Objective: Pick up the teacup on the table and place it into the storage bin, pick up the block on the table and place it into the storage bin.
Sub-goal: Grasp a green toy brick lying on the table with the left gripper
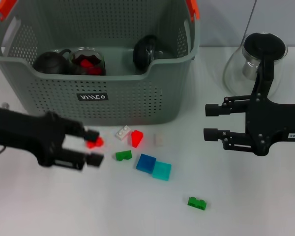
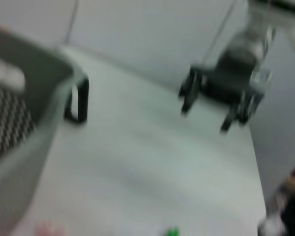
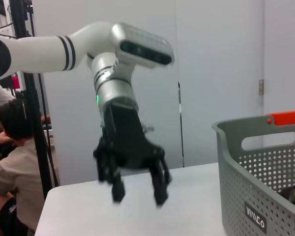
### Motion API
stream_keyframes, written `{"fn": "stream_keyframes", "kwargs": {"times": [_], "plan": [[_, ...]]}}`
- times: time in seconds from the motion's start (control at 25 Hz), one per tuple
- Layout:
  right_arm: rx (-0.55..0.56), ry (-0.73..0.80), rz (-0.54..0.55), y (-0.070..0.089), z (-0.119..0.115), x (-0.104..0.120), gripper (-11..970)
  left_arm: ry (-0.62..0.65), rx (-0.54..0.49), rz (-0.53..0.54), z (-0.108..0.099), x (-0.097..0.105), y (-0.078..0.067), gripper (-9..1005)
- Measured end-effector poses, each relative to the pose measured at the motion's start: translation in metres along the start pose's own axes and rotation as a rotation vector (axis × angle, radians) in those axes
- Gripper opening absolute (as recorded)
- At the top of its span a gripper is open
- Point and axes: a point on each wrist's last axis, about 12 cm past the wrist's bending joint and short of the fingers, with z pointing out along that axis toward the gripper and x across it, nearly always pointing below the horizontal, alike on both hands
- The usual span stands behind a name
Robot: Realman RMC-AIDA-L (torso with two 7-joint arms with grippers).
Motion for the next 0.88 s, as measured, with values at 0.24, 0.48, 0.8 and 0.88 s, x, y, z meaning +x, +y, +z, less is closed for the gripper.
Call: {"fn": "stream_keyframes", "kwargs": {"times": [0.24,0.48,0.8,0.88], "plan": [[-0.002,0.001,0.002,0.0,0.001,-0.001,534,0.265,-0.1,0.005,0.018,-0.027,-0.005,638],[-0.001,0.002,0.005,-0.001,0.001,-0.001,534,0.439,-0.263,0.078,0.044,-0.051,-0.011,636],[0.002,0.003,0.006,-0.001,0.0,-0.001,534,0.527,-0.26,0.138,0.087,-0.048,-0.004,635],[0.001,0.003,0.006,-0.001,0.001,-0.001,534,0.54,-0.249,0.151,0.096,-0.048,-0.002,634]]}}
